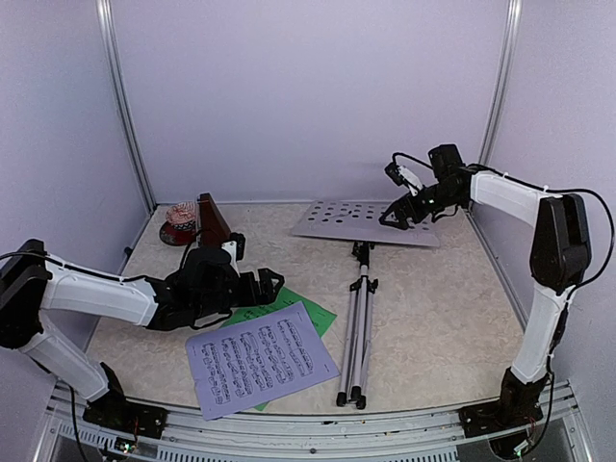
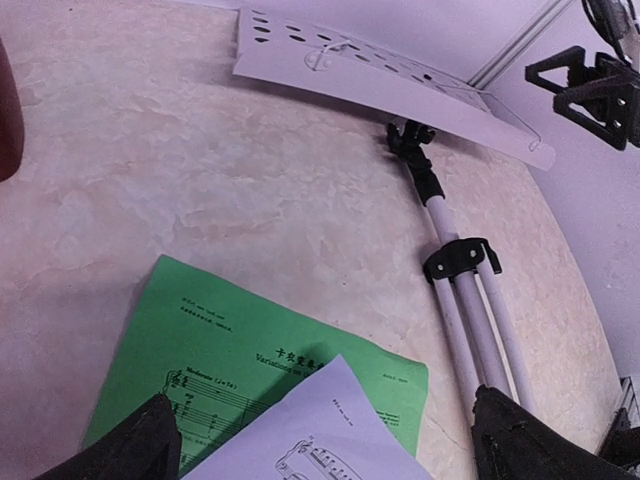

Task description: Set up the instrument practice props

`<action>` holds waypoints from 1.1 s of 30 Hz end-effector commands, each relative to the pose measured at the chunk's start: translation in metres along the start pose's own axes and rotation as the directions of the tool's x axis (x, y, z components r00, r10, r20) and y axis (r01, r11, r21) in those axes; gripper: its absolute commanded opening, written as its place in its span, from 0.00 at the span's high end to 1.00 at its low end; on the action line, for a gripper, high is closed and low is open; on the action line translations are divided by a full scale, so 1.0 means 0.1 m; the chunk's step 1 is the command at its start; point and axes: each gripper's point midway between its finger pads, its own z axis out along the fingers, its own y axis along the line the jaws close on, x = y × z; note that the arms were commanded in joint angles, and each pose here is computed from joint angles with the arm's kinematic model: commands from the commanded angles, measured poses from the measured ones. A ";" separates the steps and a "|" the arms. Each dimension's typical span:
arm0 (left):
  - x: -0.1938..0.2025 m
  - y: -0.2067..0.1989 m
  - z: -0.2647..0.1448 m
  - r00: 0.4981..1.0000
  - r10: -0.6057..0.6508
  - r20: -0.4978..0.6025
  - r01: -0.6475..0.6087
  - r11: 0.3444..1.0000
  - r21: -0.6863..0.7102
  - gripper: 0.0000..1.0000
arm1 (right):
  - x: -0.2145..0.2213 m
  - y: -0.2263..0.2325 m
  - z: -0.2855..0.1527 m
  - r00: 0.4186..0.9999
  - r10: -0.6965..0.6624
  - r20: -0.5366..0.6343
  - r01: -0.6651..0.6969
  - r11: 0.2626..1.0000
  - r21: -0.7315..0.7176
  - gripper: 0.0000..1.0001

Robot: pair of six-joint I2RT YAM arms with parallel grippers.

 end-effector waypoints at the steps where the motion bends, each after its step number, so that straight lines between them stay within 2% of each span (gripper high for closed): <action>1: 0.01 -0.26 0.02 1.000 -0.020 -0.001 0.020 0.993 0.120 0.01 | -0.02 -0.04 0.05 0.998 -0.058 -0.033 0.055 0.995 -0.079 0.10; 8: 0.12 -0.40 0.05 0.999 -0.029 -0.031 0.034 0.981 0.192 0.01 | 0.11 -0.01 0.34 0.995 -0.023 -0.093 0.003 0.979 -0.202 0.28; 16: 0.23 -0.34 0.06 0.999 -0.022 -0.047 0.030 0.983 0.180 0.01 | 0.26 0.08 0.52 0.986 -0.037 -0.165 0.002 0.977 -0.212 0.35; 23: 0.27 -0.29 0.06 0.999 -0.018 -0.044 0.026 0.985 0.170 0.01 | 0.39 0.09 0.66 0.973 -0.050 -0.225 0.002 0.978 -0.208 0.45; 30: 0.33 -0.27 0.11 0.998 -0.008 -0.057 0.018 0.986 0.168 0.01 | 0.39 0.17 0.76 0.958 -0.084 -0.274 0.019 0.973 -0.231 0.63; 33: 0.32 -0.27 0.11 0.999 -0.006 -0.051 0.015 0.986 0.165 0.01 | 0.41 0.23 0.80 0.952 -0.106 -0.288 0.035 0.970 -0.239 0.66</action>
